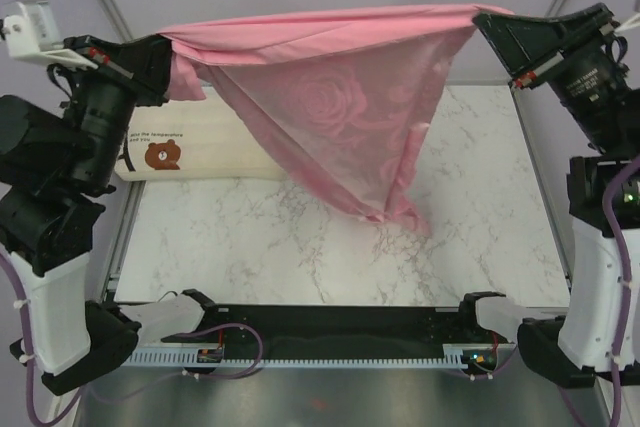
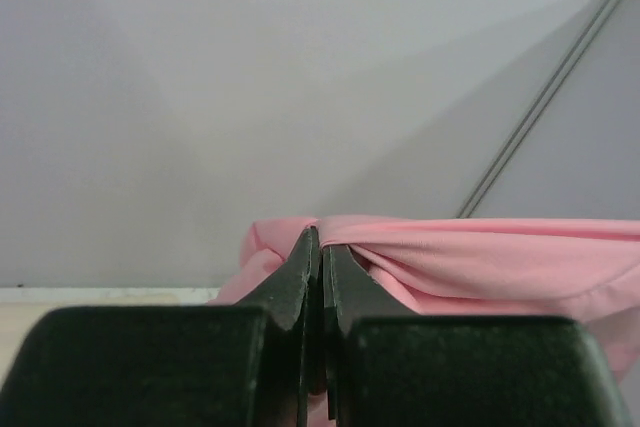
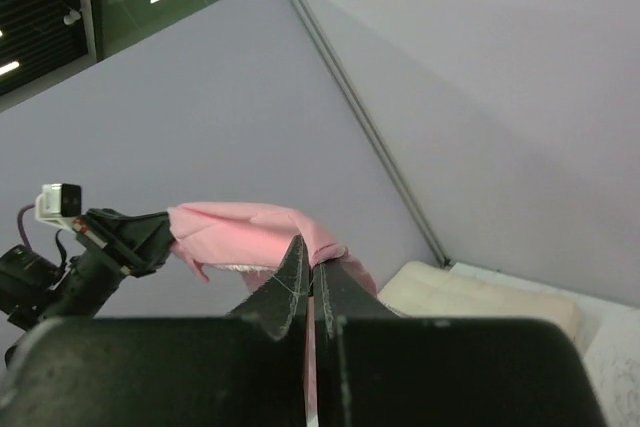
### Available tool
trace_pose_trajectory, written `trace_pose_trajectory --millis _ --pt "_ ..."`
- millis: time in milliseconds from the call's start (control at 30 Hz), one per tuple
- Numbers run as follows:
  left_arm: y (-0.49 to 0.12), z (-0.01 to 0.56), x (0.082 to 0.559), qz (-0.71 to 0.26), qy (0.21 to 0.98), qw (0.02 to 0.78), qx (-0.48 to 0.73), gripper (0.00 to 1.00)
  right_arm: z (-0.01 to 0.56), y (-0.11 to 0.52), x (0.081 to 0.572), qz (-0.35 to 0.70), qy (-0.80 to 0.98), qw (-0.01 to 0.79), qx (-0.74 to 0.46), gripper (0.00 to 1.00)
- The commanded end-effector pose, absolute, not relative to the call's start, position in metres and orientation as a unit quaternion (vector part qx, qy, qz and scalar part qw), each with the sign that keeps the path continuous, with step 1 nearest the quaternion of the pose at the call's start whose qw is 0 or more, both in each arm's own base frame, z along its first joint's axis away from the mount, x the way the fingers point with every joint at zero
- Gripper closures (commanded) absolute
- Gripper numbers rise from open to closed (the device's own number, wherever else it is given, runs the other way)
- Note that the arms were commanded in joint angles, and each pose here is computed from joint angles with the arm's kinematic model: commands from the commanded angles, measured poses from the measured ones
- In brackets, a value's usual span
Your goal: Put the pillow into the pillowcase
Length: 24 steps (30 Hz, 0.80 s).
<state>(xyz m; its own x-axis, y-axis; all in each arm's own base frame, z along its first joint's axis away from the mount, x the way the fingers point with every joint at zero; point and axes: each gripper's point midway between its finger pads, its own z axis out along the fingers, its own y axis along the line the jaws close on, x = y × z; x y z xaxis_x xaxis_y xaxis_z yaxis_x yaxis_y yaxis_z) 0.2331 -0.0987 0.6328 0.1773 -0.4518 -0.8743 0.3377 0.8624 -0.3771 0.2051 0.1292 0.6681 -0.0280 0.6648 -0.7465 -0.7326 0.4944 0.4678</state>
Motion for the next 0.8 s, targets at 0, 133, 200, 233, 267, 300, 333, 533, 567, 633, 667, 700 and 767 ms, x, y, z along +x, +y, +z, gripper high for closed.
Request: trace_pose_trajectory --millis 0,133,200,233,267,300,333,533,567,633,667,700,767 --pt "-0.054 0.654 0.226 -0.18 0.549 0.811 -0.098 0.98 0.686 0.134 0.197 0.532 0.486 0.692 -0.048 1.0" --pt "-0.077 0.647 0.246 -0.188 0.563 0.802 -0.067 0.98 0.669 0.134 0.219 0.525 0.511 0.679 -0.034 1.0" --pt "-0.092 0.635 0.265 -0.186 0.579 0.792 -0.054 0.98 0.64 0.135 0.25 0.522 0.542 0.658 -0.014 1.0" --pt "-0.107 0.623 0.285 -0.181 0.597 0.781 -0.042 0.98 0.628 0.135 0.261 0.52 0.553 0.651 -0.005 1.0" --pt "-0.116 0.616 0.295 -0.182 0.605 0.775 -0.034 0.98 0.617 0.134 0.272 0.517 0.562 0.646 0.003 1.0" --pt "-0.128 0.611 0.304 -0.189 0.611 0.768 -0.018 0.98 0.597 0.133 0.288 0.503 0.58 0.641 0.011 1.0" --pt "-0.139 0.604 0.316 -0.19 0.62 0.761 -0.007 0.98 0.591 0.128 0.296 0.488 0.583 0.649 0.024 1.0" --pt "-0.242 0.561 0.393 -0.259 0.655 0.706 0.071 0.98 0.584 0.085 0.314 0.382 0.589 0.71 0.056 1.0" --pt "-0.271 0.558 0.41 -0.281 0.652 0.699 0.084 0.98 0.595 0.07 0.311 0.351 0.58 0.732 0.072 1.0" --pt "-0.306 0.587 0.404 -0.349 0.606 0.706 0.112 0.98 0.609 0.04 0.306 0.283 0.564 0.77 0.098 1.0" --pt "-0.323 0.592 0.403 -0.374 0.588 0.707 0.124 0.98 0.62 0.024 0.301 0.252 0.545 0.79 0.122 1.0" --pt "-0.35 0.595 0.389 -0.425 0.567 0.69 0.149 0.98 0.642 0.018 0.281 0.236 0.517 0.814 0.123 1.0" --pt "-0.372 0.621 0.375 -0.488 0.497 0.7 0.158 0.98 0.669 0.014 0.259 0.215 0.481 0.843 0.111 1.0"
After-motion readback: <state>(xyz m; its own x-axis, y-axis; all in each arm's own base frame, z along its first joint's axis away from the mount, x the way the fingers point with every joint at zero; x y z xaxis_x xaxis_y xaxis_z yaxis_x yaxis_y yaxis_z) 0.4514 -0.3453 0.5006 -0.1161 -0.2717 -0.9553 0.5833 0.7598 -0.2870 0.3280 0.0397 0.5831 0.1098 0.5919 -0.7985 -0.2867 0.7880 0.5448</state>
